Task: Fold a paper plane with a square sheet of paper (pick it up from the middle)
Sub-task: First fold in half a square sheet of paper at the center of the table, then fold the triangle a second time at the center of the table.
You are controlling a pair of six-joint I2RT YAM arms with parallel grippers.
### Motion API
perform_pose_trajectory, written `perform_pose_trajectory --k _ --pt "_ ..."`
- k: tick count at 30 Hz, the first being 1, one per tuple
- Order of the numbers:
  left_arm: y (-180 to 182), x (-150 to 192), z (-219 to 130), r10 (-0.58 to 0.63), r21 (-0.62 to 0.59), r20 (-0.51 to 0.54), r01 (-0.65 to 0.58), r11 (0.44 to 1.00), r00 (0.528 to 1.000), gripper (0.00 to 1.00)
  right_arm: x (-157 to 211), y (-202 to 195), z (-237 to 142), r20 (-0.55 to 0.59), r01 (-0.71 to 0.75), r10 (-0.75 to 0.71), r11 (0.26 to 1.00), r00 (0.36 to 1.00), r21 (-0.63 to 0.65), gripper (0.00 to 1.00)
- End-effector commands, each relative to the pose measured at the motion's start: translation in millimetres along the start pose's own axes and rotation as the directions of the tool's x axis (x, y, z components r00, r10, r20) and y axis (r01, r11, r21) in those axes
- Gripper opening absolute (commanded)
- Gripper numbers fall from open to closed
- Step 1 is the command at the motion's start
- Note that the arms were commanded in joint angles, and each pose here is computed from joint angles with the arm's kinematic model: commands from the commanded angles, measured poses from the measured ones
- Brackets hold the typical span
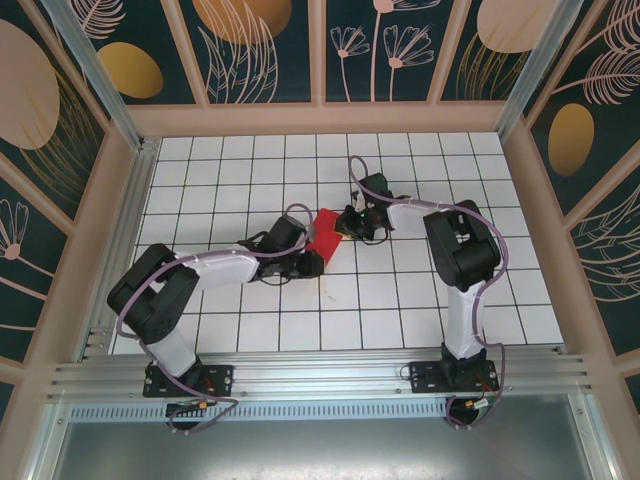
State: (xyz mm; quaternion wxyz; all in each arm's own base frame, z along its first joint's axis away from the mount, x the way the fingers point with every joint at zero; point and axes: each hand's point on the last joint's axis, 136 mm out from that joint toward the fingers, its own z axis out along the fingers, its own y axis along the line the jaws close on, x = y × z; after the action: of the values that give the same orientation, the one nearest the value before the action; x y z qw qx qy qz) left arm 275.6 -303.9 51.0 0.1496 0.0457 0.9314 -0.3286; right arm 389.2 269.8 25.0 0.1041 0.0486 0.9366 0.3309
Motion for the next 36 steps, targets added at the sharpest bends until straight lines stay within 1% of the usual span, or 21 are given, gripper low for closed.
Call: perform_pose_trajectory --k 1,3,6,11,18,24,30,36 --pt "5.1 -40.0 -22.3 -0.084 -0.006 0.156 0.085 0.996 0.984 0.28 -18.3 35.7 -29.2 0.075 0.025 -0.02 0.998 0.997 -0.057 0.23" --pt "22.6 -43.8 -27.2 -0.111 -0.052 0.186 0.122 0.991 0.976 0.33 -19.1 42.0 -33.1 0.088 0.026 -0.021 0.998 0.996 -0.057 0.26" --pt "42.0 -40.8 -28.1 -0.16 -0.086 0.2 0.18 0.98 0.967 0.4 -16.1 37.7 -31.7 0.097 0.023 -0.021 1.0 0.995 -0.017 0.28" --pt "61.1 -33.3 -25.8 -0.225 -0.105 0.219 0.252 0.962 0.949 0.45 -12.2 29.6 -26.2 0.091 0.014 -0.015 1.0 0.996 0.009 0.3" --pt "65.1 -32.1 -22.2 -0.265 -0.094 0.227 0.292 0.952 0.937 0.5 -8.3 15.7 -4.0 0.035 -0.002 0.001 0.999 0.999 0.038 0.3" --pt "70.3 -28.9 -17.6 -0.321 -0.089 0.231 0.349 0.933 0.918 0.53 -4.0 -0.5 3.4 0.024 -0.025 0.023 0.997 0.999 0.079 0.3" --pt "74.4 -24.6 -8.9 -0.366 -0.095 0.206 0.391 0.916 0.908 0.54 2.9 -18.4 9.3 0.016 -0.064 0.063 0.993 0.998 0.101 0.3" --pt "73.3 -25.2 -5.6 -0.375 -0.093 0.197 0.398 0.913 0.906 0.54 9.1 -33.3 15.2 0.006 -0.099 0.099 0.989 0.995 0.112 0.29"
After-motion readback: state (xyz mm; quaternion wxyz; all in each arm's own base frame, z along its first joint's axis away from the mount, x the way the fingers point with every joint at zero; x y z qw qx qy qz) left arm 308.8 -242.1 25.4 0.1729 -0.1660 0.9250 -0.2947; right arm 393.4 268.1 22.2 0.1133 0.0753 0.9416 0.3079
